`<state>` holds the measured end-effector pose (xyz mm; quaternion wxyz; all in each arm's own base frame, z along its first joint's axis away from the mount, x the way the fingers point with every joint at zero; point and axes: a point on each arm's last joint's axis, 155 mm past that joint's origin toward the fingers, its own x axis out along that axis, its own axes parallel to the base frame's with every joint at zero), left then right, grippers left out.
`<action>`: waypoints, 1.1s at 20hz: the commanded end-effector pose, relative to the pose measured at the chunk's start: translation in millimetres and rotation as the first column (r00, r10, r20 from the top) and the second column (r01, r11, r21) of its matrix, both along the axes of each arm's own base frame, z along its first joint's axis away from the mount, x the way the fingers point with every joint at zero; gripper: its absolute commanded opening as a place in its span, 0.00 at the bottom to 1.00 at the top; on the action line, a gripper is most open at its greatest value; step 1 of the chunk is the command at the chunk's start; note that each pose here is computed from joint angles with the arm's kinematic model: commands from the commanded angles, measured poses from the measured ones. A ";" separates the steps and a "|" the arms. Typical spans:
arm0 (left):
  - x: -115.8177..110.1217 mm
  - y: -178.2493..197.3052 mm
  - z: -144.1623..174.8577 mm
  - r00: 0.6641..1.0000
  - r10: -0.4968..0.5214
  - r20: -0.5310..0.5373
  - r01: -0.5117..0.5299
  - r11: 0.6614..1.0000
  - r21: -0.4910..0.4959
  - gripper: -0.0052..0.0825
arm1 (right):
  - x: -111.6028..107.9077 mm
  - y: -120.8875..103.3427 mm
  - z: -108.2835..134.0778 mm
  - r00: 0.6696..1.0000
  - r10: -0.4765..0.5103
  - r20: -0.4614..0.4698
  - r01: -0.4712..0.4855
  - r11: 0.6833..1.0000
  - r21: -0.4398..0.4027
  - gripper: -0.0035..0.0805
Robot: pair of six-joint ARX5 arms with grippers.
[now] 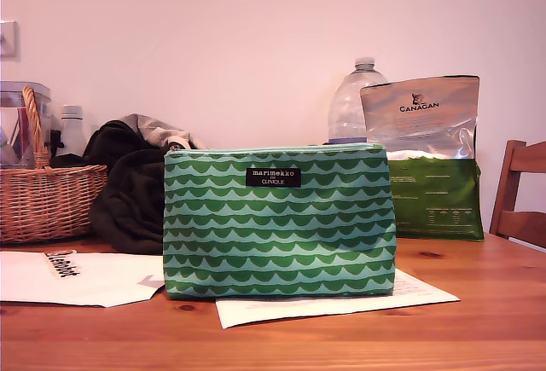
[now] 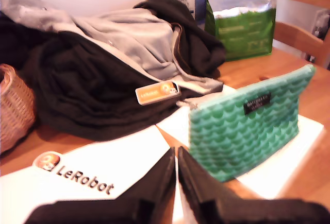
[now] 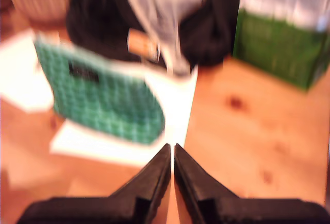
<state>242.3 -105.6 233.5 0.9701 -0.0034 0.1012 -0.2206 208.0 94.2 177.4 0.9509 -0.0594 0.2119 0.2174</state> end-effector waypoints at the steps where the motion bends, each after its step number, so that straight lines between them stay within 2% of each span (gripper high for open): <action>1: 4.7 2.7 12.4 0.999 0.033 0.024 -0.031 0.997 -0.074 0.04 | 0.1 0.7 -2.5 1.000 0.002 -0.008 -0.002 1.000 -0.002 0.03; 6: 6.3 7.1 10.8 0.998 0.056 0.024 -0.055 0.997 -0.061 0.04 | 0.2 0.7 -2.5 1.000 0.001 -0.007 -0.001 1.000 -0.002 0.03; 9: 18.8 43.6 1.9 0.967 0.252 0.030 -0.251 0.968 -0.025 0.04 | 0.1 0.7 -2.5 1.000 0.002 -0.007 -0.002 1.000 -0.002 0.03; 10: 20.3 51.7 -1.4 0.958 0.286 0.032 -0.286 0.958 -0.022 0.04 | 0.1 0.7 -2.5 1.000 0.002 -0.007 -0.002 1.000 -0.002 0.03; 15: 20.5 66.5 -13.2 0.943 0.328 0.053 -0.326 0.944 -0.042 0.04 | 0.2 0.7 -2.5 1.000 0.001 -0.007 -0.001 1.000 -0.002 0.03; 22: 10.3 79.5 -64.2 0.927 0.368 0.068 -0.365 0.929 -0.052 0.04 | 0.2 0.7 -2.4 1.000 0.001 -0.007 -0.001 1.000 -0.002 0.03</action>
